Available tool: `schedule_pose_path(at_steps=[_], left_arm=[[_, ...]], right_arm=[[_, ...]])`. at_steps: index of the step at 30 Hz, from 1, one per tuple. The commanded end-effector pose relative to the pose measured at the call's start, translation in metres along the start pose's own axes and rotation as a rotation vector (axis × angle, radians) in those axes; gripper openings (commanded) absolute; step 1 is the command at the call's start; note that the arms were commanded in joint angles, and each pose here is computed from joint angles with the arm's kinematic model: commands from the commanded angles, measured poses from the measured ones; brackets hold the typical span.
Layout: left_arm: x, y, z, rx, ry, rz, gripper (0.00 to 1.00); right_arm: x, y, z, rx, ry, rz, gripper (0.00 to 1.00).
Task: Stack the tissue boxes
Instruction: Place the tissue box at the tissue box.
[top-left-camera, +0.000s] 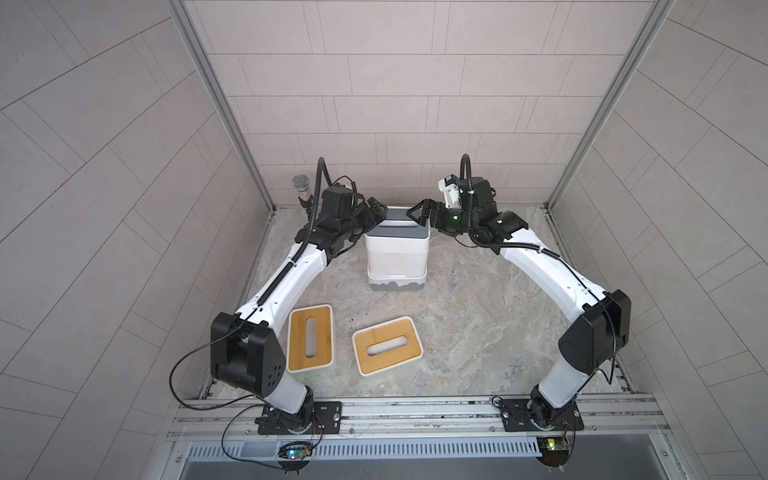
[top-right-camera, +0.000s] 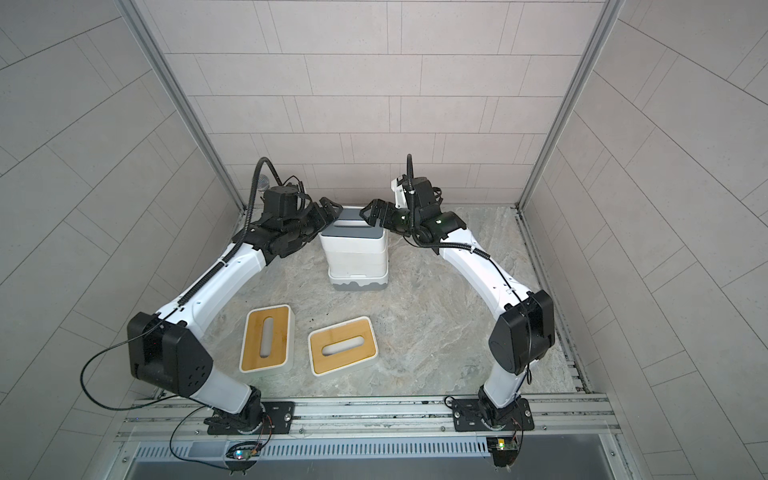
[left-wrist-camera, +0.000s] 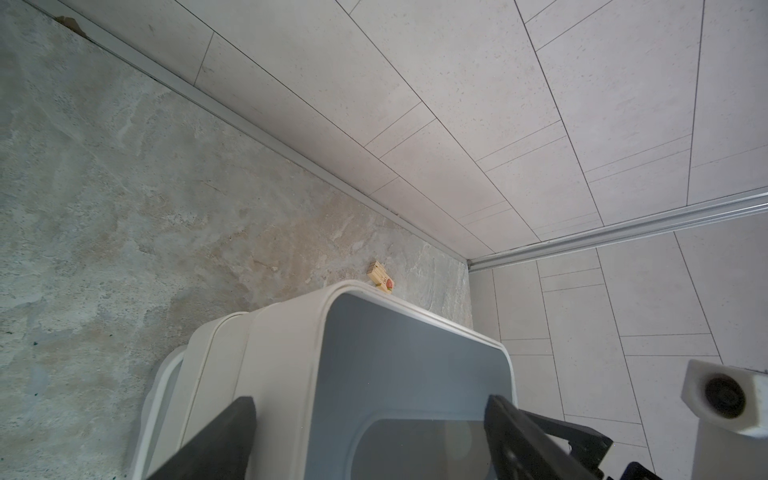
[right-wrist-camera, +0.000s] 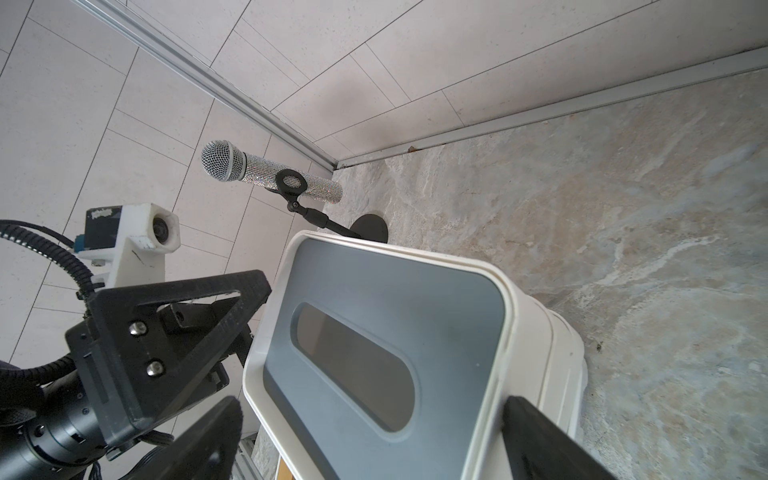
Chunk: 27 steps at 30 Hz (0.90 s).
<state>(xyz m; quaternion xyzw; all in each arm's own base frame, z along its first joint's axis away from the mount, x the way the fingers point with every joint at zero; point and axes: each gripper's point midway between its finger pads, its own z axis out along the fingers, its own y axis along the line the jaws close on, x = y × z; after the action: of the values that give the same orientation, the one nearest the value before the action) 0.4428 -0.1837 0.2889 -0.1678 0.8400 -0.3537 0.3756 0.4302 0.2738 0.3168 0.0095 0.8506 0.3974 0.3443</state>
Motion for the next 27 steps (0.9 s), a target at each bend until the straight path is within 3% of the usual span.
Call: schedule_pose_path(at_steps=[1, 20, 27], left_arm=[[0.01, -0.032, -0.005, 0.095, 0.038, 0.03, 0.92], [0.008, -0.027, -0.011, 0.059, 0.009, 0.041, 0.93], [-0.003, -0.02, -0.026, 0.001, -0.055, 0.06, 0.95]], right_arm=[[-0.002, 0.025, -0.003, -0.078, 0.0, -0.036, 0.99], [-0.003, 0.016, -0.007, -0.038, -0.004, -0.038, 1.0], [-0.009, 0.012, -0.016, -0.025, -0.025, -0.033, 1.0]])
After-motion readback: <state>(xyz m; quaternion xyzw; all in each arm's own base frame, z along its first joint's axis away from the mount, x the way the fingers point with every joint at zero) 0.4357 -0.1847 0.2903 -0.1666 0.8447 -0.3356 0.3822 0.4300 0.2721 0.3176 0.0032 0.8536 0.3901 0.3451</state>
